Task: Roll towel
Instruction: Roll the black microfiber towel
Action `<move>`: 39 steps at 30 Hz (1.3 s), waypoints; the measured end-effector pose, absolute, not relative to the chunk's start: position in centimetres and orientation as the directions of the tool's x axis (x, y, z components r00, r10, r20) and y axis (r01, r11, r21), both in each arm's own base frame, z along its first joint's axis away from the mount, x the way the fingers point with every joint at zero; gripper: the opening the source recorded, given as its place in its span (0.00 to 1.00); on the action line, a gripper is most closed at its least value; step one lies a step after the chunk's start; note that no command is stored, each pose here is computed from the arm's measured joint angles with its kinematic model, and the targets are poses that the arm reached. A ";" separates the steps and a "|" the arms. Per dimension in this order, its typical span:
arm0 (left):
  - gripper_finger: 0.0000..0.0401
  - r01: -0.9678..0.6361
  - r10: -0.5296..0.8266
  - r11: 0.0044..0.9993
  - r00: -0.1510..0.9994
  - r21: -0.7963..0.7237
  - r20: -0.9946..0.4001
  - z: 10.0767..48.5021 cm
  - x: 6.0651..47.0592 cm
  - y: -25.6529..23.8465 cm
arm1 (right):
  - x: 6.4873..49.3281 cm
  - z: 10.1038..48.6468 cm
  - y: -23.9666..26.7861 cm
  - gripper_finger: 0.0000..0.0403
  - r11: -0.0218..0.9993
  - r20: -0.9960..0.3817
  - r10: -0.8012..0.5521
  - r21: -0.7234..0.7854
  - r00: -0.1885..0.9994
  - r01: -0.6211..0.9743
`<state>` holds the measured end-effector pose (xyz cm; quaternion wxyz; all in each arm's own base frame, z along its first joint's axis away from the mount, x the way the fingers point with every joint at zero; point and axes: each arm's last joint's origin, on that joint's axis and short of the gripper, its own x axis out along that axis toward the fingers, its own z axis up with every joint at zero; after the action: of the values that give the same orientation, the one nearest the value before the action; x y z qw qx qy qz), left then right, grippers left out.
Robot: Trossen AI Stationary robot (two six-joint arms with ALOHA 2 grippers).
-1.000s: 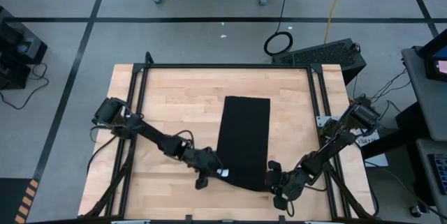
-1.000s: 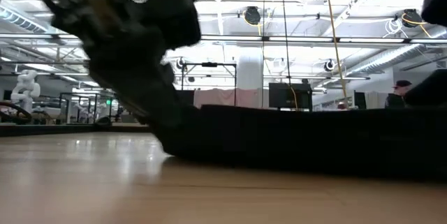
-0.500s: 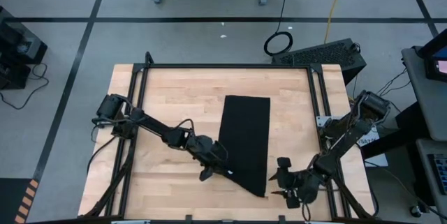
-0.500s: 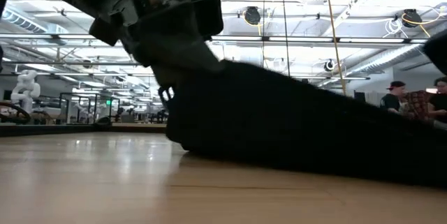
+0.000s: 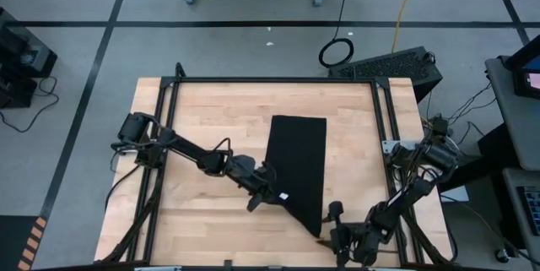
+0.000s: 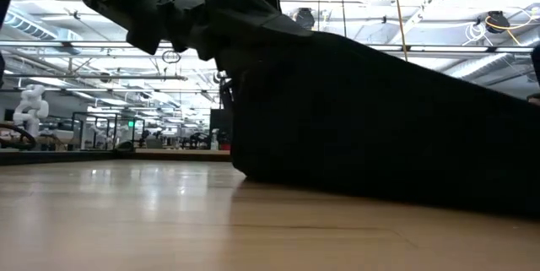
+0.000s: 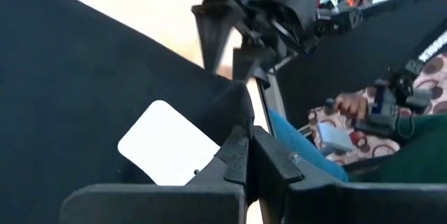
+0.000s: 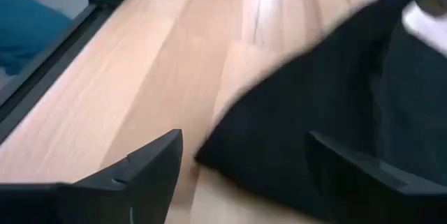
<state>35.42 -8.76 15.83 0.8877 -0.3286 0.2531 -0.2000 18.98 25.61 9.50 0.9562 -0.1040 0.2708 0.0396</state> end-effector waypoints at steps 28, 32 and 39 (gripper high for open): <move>0.03 0.182 -0.549 0.682 0.767 -0.708 -0.331 15.6 35.5 -7.6 | 19.9 9.8 28.1 0.19 0.971 -0.617 -0.187 -0.236 0.764 0.047; 0.03 0.178 -0.565 0.707 0.724 -0.685 -0.395 15.0 35.0 -8.6 | 20.0 10.2 28.7 0.02 0.978 -0.652 -0.146 -0.211 0.744 0.008; 0.03 0.223 -0.619 0.708 0.654 -0.670 -0.435 14.6 33.8 -12.1 | 20.6 13.0 29.2 0.01 0.985 -0.687 -0.130 -0.174 0.715 0.011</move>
<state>33.77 -12.09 14.59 0.8605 -0.2938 0.3366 -0.2447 20.65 29.20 12.99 0.9225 -0.0788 0.3758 -0.0381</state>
